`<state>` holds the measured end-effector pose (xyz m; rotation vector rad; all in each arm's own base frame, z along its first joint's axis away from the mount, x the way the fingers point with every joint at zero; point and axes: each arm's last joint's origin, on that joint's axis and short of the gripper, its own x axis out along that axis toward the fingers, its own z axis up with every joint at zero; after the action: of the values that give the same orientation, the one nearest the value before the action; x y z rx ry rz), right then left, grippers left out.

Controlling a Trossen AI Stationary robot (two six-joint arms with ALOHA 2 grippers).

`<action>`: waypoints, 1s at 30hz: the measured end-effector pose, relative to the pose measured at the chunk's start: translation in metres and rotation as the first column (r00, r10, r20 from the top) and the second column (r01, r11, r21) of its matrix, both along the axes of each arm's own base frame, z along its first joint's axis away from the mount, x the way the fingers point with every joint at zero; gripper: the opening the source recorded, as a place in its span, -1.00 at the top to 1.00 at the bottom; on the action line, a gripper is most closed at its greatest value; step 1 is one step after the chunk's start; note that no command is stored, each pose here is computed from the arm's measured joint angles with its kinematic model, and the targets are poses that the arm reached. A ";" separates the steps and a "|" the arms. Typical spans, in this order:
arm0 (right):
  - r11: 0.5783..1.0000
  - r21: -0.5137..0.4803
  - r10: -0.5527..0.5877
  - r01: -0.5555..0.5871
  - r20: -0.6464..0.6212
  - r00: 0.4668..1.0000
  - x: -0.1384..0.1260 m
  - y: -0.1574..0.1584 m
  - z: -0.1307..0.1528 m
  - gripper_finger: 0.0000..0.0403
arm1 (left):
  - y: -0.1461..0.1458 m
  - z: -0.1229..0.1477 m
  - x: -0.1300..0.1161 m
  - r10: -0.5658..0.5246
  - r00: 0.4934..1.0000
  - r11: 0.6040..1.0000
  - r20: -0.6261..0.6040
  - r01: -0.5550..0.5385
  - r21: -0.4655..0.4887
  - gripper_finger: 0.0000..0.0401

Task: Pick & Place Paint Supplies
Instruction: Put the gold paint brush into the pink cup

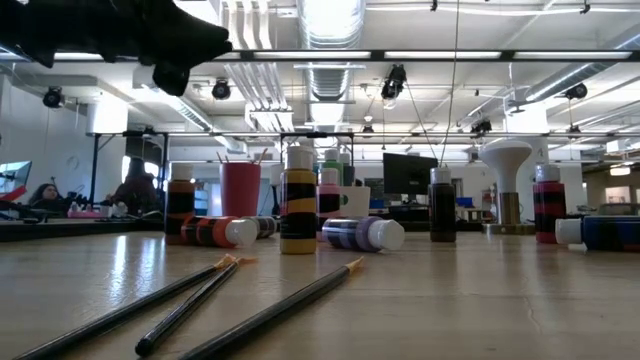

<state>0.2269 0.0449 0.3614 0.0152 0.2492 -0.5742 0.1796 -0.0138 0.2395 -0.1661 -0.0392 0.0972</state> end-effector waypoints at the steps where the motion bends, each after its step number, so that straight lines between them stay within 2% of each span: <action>1: 0.999 0.027 0.018 -0.017 -0.023 1.000 0.003 0.000 0.001 0.60 | 0.000 -0.001 0.000 -0.001 1.000 1.000 -0.009 0.001 -0.026 0.47; 3: 0.991 0.115 0.071 -0.060 -0.087 0.994 0.007 0.002 0.003 0.61 | 0.000 -0.004 0.000 -0.007 0.999 0.998 -0.033 0.005 -0.060 0.47; 5: 0.978 0.202 0.085 -0.047 -0.182 0.980 0.009 0.004 0.002 0.62 | 0.000 -0.006 0.000 -0.009 0.999 0.998 -0.050 0.005 -0.066 0.47; 7: 0.969 0.242 0.041 0.038 -0.313 0.949 0.008 0.004 -0.002 0.60 | 0.000 -0.006 0.000 -0.009 0.999 0.998 -0.053 0.005 -0.064 0.47; 9: 0.956 0.259 -0.008 0.141 -0.455 0.890 0.004 0.003 -0.006 0.57 | 0.000 -0.006 0.000 -0.008 0.999 0.998 -0.051 0.005 -0.065 0.47; 11: 0.928 0.288 -0.038 0.235 -0.555 0.831 0.002 0.003 -0.009 0.53 | 0.000 -0.006 0.000 -0.008 0.999 0.998 -0.054 0.005 -0.064 0.47; 13: 0.888 0.357 -0.006 0.290 -0.620 0.784 0.004 0.007 -0.015 0.49 | 0.000 -0.006 0.000 -0.008 0.998 0.998 -0.056 0.005 -0.062 0.47; 15: 0.842 0.443 0.075 0.309 -0.663 0.745 0.009 0.016 -0.024 0.44 | 0.000 -0.006 0.000 -0.008 0.998 0.999 -0.056 0.005 -0.048 0.47; 17: 0.811 0.479 0.110 0.337 -0.690 0.715 0.012 0.026 -0.032 0.40 | 0.000 -0.006 0.000 -0.008 0.998 0.999 -0.058 0.005 -0.043 0.47; 23: 0.720 0.518 0.092 0.462 -0.731 0.677 0.009 0.055 -0.049 0.28 | 0.000 -0.008 0.000 -0.012 0.996 0.999 -0.085 0.008 -0.049 0.47; 30: 0.620 0.513 -0.005 0.594 -0.754 0.657 -0.018 0.088 -0.072 0.21 | 0.000 -0.011 0.000 -0.012 0.994 0.996 -0.106 0.003 -0.089 0.47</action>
<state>0.2090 0.1326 0.2896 0.6735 1.2681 -0.8071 0.1791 -0.0140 0.2288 -0.2495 0.0727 0.1002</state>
